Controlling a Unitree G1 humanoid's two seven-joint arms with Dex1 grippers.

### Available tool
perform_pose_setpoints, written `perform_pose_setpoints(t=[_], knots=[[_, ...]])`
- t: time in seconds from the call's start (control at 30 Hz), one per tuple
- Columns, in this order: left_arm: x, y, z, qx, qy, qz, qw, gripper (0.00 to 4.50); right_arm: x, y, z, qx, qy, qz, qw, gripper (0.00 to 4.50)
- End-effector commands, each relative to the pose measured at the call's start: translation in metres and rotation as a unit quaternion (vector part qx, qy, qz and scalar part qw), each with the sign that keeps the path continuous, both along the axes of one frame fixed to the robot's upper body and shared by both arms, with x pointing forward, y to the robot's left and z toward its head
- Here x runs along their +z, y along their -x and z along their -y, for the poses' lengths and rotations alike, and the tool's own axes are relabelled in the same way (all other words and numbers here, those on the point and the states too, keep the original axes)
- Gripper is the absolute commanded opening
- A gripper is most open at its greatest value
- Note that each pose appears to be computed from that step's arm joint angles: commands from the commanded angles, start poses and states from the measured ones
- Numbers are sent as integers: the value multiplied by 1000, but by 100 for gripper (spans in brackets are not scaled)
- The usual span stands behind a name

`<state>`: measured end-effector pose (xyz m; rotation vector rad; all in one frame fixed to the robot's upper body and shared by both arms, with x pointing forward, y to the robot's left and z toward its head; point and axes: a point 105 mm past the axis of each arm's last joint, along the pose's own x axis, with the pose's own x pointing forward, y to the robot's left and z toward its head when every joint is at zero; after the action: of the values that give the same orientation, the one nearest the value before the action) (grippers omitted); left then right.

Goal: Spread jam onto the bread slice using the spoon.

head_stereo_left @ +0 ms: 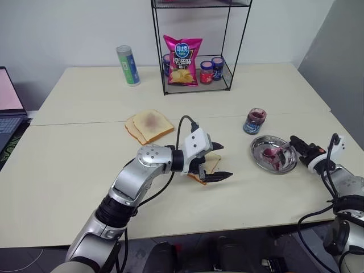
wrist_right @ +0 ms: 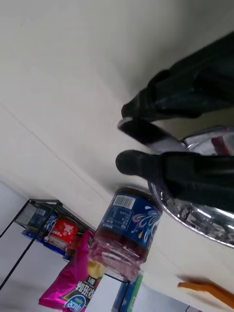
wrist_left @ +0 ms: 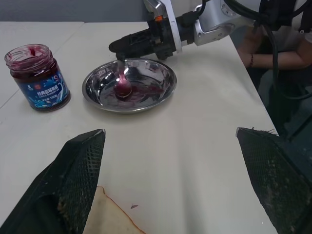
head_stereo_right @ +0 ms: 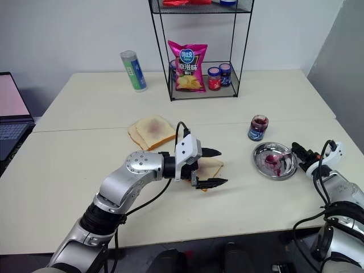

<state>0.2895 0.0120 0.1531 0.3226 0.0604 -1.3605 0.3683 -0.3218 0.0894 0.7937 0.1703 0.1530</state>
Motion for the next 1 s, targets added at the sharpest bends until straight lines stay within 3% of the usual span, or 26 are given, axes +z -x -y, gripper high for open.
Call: perform_pose_setpoints(t=[0.03,0.33,0.47,0.73,1.0], knots=[[11,3,3,-5,12,25,1000,450,0,-1,1,-2,0,0,1000,7],[11,2,2,-4,12,26,1000,450,4,1,4,0,1,6,1000,3],[14,-4,-5,12,15,31,999,450,23,9,-2,20,8,34,999,3],[30,-18,-20,72,76,29,994,450,103,24,-29,-2,65,131,989,3],[48,-43,-4,134,141,51,980,450,181,4,-45,-68,122,213,967,3]])
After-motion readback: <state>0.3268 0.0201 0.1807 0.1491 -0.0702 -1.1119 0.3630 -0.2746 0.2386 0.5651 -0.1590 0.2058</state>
